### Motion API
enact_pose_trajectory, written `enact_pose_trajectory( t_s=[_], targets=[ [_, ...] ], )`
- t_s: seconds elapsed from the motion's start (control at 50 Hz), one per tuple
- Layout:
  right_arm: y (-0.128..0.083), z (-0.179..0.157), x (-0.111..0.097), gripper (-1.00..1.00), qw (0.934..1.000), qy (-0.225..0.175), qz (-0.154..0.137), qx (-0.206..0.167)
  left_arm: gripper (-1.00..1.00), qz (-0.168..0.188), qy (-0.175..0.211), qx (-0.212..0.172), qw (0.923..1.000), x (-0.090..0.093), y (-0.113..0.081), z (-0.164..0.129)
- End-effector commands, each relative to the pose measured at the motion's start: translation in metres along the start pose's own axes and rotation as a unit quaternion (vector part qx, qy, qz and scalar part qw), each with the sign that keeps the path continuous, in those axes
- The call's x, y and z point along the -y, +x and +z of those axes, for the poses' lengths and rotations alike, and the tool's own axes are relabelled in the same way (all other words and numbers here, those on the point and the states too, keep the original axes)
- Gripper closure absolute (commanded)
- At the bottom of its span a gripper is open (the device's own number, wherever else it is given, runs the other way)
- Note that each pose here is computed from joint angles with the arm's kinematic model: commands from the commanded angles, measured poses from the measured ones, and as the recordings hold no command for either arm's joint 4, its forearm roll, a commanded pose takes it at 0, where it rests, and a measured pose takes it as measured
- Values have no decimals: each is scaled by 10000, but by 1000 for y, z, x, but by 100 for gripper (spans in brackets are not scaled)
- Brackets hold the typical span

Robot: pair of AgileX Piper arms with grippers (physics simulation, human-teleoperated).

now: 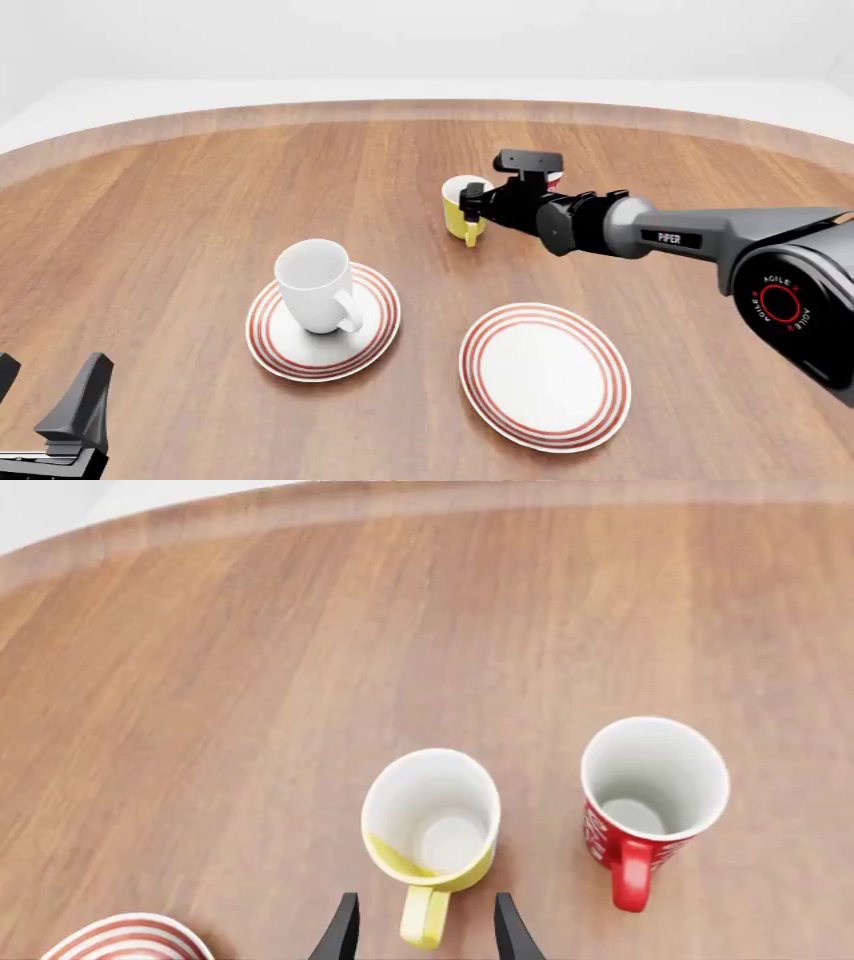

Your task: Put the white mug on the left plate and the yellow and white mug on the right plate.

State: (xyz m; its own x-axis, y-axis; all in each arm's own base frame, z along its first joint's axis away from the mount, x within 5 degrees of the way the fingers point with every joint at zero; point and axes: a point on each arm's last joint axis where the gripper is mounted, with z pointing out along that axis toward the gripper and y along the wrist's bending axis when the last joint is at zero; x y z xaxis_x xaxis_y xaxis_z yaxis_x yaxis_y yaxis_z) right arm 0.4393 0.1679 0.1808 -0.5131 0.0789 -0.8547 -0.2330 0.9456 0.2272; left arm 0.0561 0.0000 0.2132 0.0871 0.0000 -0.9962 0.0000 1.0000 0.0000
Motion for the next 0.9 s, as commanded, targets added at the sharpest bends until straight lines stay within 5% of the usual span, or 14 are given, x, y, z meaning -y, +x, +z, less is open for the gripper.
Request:
enact_pose_trajectory(
  t_s=[0.02, 0.9],
  targets=[
    [2, 4, -2, -100, 10000, -3, 21, -89, -100, 0, 0, 0, 10000, 0, 0, 0],
    [16, 27, -8, -100, 9986, 33, 209, -479, -100, 0, 0, 0, 10000, 0, 0, 0]
  ],
)
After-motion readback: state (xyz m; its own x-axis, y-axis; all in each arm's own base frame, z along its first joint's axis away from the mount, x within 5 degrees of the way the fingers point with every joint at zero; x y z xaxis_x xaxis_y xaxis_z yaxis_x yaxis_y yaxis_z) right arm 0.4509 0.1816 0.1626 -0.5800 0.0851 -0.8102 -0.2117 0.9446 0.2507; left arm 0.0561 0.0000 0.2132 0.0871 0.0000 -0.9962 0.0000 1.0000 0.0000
